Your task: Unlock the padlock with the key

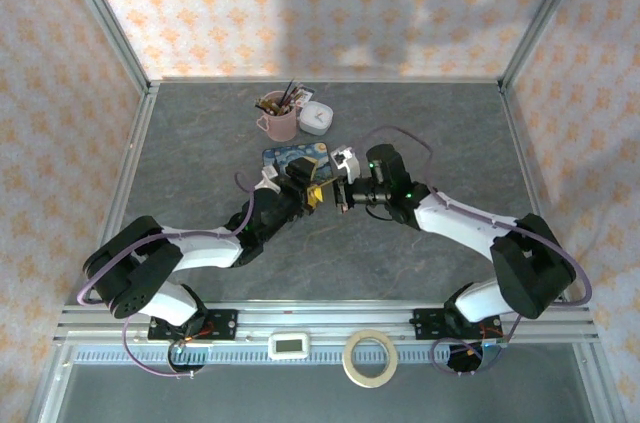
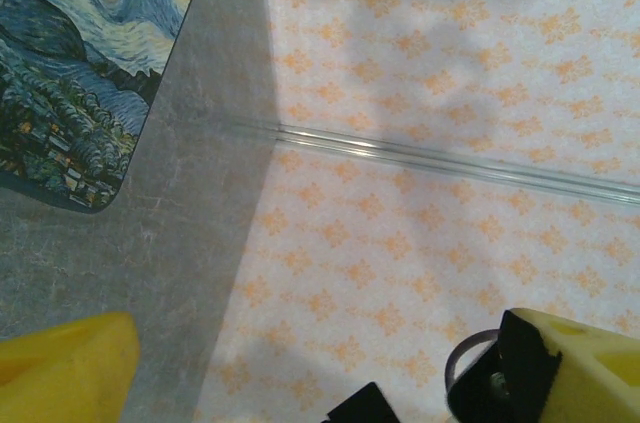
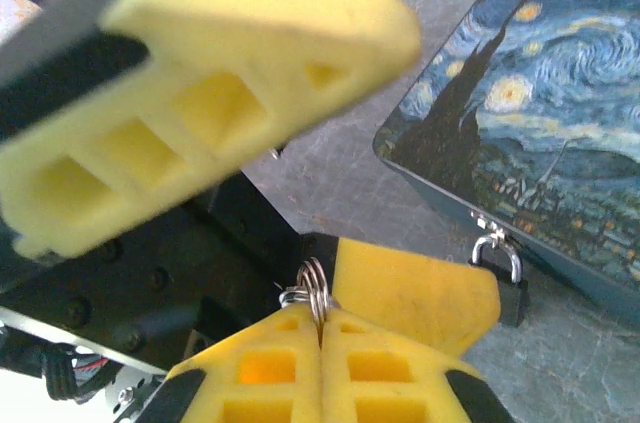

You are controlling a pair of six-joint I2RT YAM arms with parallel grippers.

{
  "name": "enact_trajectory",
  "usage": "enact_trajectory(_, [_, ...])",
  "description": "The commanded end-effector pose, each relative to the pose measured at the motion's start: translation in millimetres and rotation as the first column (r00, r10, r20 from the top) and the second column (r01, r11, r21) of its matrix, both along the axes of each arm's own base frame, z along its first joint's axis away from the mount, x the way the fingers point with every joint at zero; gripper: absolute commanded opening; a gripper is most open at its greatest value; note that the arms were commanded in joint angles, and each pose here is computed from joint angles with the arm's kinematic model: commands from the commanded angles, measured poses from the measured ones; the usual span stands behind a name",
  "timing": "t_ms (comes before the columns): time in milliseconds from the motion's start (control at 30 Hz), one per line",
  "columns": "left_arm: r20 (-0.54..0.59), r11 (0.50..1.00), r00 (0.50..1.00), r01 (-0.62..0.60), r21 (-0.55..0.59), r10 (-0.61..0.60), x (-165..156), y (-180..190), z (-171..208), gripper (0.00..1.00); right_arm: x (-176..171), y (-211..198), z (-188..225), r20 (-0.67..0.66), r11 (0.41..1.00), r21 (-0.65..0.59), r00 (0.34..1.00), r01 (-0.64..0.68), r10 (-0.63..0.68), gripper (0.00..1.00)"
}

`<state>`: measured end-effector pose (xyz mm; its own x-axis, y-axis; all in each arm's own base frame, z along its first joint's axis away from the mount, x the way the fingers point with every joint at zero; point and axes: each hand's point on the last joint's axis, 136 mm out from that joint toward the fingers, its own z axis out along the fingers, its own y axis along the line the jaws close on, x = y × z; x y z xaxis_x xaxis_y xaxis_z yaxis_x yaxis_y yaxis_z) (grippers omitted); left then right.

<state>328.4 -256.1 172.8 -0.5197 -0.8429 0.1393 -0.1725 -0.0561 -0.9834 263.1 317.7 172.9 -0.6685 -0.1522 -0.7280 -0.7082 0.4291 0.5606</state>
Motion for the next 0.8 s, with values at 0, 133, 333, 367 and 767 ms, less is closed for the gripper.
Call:
enact_trajectory(0, [0.053,0.998,0.998,-0.012,-0.057,0.015,-1.7,2.3,21.4,0.87,-4.2,-0.9,0.4,0.010,1.000,-0.003,1.000,-0.009,0.009,0.00])
enact_trajectory(133, [0.056,0.999,0.998,-0.029,-0.041,0.031,-2.6,7.3,20.4,0.81,-6.6,-4.6,-1.4,0.013,1.000,-0.021,1.000,-0.006,0.006,0.00])
enact_trajectory(333, [0.058,0.999,0.998,-0.030,-0.032,0.032,-2.7,8.0,18.7,0.73,-7.8,-6.9,-1.2,0.015,1.000,-0.025,1.000,0.001,-0.001,0.00])
enact_trajectory(367, [0.058,0.999,0.998,-0.028,-0.032,0.030,-2.9,7.4,18.4,0.72,-8.1,-7.5,-0.9,0.016,1.000,-0.026,1.000,0.002,-0.002,0.00])
enact_trajectory(767, [0.066,0.999,0.998,-0.020,-0.033,0.022,-3.2,6.0,17.7,0.59,-8.8,-13.9,1.1,0.030,0.999,-0.044,0.999,0.027,-0.026,0.00])
